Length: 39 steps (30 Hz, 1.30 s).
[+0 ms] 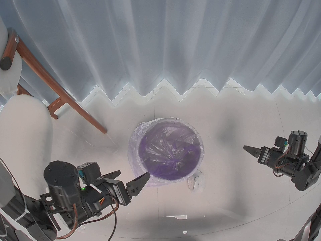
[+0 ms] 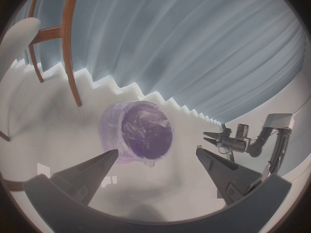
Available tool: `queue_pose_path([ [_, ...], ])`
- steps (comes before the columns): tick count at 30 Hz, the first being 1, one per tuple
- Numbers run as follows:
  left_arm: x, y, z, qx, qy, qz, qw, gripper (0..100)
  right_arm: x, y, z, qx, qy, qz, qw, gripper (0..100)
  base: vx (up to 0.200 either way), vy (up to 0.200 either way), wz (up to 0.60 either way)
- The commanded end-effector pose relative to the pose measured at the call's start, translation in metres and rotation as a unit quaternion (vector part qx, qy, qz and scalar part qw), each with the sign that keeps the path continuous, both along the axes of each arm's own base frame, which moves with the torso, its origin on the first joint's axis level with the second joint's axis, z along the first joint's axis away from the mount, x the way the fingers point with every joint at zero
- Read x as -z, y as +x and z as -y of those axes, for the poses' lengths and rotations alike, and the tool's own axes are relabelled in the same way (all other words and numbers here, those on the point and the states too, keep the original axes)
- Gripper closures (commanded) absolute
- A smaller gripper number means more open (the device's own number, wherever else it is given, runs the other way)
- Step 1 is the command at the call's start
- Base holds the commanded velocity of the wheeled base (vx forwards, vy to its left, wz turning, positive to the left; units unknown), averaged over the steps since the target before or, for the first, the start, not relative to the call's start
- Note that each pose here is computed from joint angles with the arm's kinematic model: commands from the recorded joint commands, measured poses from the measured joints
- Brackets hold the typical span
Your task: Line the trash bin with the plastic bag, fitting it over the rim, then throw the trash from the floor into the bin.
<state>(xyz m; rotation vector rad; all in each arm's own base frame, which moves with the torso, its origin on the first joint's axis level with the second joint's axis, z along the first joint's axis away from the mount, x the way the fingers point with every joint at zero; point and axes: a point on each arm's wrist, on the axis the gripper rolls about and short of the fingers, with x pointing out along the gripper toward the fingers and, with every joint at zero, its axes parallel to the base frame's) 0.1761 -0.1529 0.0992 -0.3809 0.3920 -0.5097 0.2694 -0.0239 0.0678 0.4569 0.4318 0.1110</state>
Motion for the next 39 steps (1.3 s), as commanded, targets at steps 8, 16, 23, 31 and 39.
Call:
queue_pose_path([
  [8, -0.021, -0.026, -0.043, -0.042, -0.016, 0.050, 0.9977, 0, 0.050, 0.112, -0.058, -0.039, -0.072, -0.071, 0.9941, 0, -0.075, 0.000, 0.00],
  [16, -0.040, -0.039, -0.069, -0.079, -0.035, 0.106, 0.9906, 0, 0.090, 0.145, -0.069, -0.047, -0.126, -0.070, 0.9884, 0, 0.000, 0.000, 0.00],
  [23, -0.037, -0.054, -0.087, -0.100, -0.011, 0.114, 0.9884, 0, 0.103, 0.169, -0.076, -0.037, -0.135, -0.053, 0.9887, 0, 0.000, 0.000, 0.00],
  [31, -0.032, -0.052, -0.096, -0.119, 0.000, 0.090, 0.9888, 0, 0.094, 0.163, -0.067, -0.027, -0.133, -0.052, 0.9893, 0, -0.125, 0.000, 0.00],
  [39, -0.030, -0.054, -0.096, -0.114, 0.005, 0.083, 0.9901, 0, 0.090, 0.151, -0.066, -0.029, -0.132, -0.061, 0.9890, 0, -0.200, 0.000, 0.00],
])
